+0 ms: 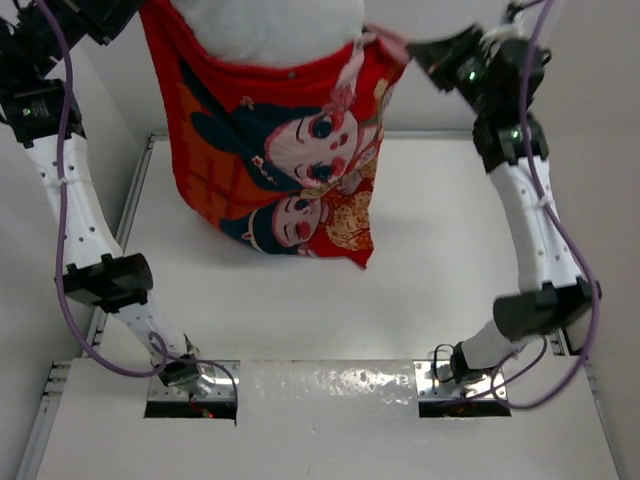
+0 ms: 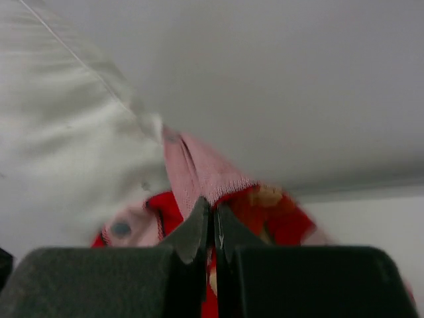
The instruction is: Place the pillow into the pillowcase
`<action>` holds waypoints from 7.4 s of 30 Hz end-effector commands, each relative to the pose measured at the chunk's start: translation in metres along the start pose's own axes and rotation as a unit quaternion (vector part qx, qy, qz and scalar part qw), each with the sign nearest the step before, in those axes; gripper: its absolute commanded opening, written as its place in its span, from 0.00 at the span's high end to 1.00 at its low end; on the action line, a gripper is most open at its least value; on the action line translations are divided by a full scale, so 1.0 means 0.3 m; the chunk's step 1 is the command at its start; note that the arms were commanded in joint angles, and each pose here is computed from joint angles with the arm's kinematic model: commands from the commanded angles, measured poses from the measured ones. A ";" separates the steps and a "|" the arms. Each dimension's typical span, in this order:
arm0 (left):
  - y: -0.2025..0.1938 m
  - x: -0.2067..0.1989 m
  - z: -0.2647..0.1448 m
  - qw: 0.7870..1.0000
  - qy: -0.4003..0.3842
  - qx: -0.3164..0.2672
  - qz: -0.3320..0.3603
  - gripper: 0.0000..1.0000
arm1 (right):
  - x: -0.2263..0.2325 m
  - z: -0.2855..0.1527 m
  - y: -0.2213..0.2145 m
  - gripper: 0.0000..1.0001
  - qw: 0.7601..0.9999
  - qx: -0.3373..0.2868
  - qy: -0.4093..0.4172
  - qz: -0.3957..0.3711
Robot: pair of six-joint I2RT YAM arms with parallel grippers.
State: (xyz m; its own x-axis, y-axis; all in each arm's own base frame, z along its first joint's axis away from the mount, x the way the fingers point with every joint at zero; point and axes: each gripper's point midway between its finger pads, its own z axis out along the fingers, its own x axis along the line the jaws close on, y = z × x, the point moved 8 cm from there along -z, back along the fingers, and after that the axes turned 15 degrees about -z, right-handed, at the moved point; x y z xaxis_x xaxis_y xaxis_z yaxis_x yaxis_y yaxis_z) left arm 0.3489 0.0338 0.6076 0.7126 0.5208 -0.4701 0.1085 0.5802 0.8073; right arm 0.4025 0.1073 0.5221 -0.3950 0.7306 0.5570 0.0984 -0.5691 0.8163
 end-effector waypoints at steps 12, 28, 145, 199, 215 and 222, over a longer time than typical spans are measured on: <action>0.261 -0.234 -0.129 0.968 -0.002 -0.160 0.194 1.00 | 0.314 -0.305 0.362 1.00 0.969 -0.197 0.006 -0.148; 0.207 -0.150 -0.030 0.978 -0.068 -0.152 0.129 1.00 | 0.219 -0.394 0.393 1.00 0.965 -0.206 -0.032 -0.159; 0.223 -0.162 -0.094 0.962 0.021 -0.161 0.220 1.00 | 0.403 -0.353 0.118 1.00 0.885 -0.279 0.061 -0.367; 0.000 -0.049 -0.086 0.974 0.119 -0.066 0.182 1.00 | 0.416 -0.603 0.414 1.00 0.886 -0.219 -0.136 -0.385; -0.213 0.184 0.063 0.992 0.057 0.102 0.038 1.00 | 0.453 -0.232 0.133 1.00 0.932 -0.152 0.047 -0.324; -0.376 0.193 0.056 0.987 0.000 0.161 0.029 0.70 | 0.538 -0.132 -0.004 1.00 0.939 -0.160 0.067 -0.298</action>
State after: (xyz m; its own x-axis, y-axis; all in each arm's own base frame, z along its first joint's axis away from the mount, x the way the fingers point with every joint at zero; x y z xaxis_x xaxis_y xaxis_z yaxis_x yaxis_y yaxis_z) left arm 0.4135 0.0109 0.4749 0.5903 0.6066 -0.5326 0.3262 0.4242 0.8447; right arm 0.3192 0.2049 0.5723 -0.3612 0.9272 -0.0992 -0.3093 -0.0187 0.9508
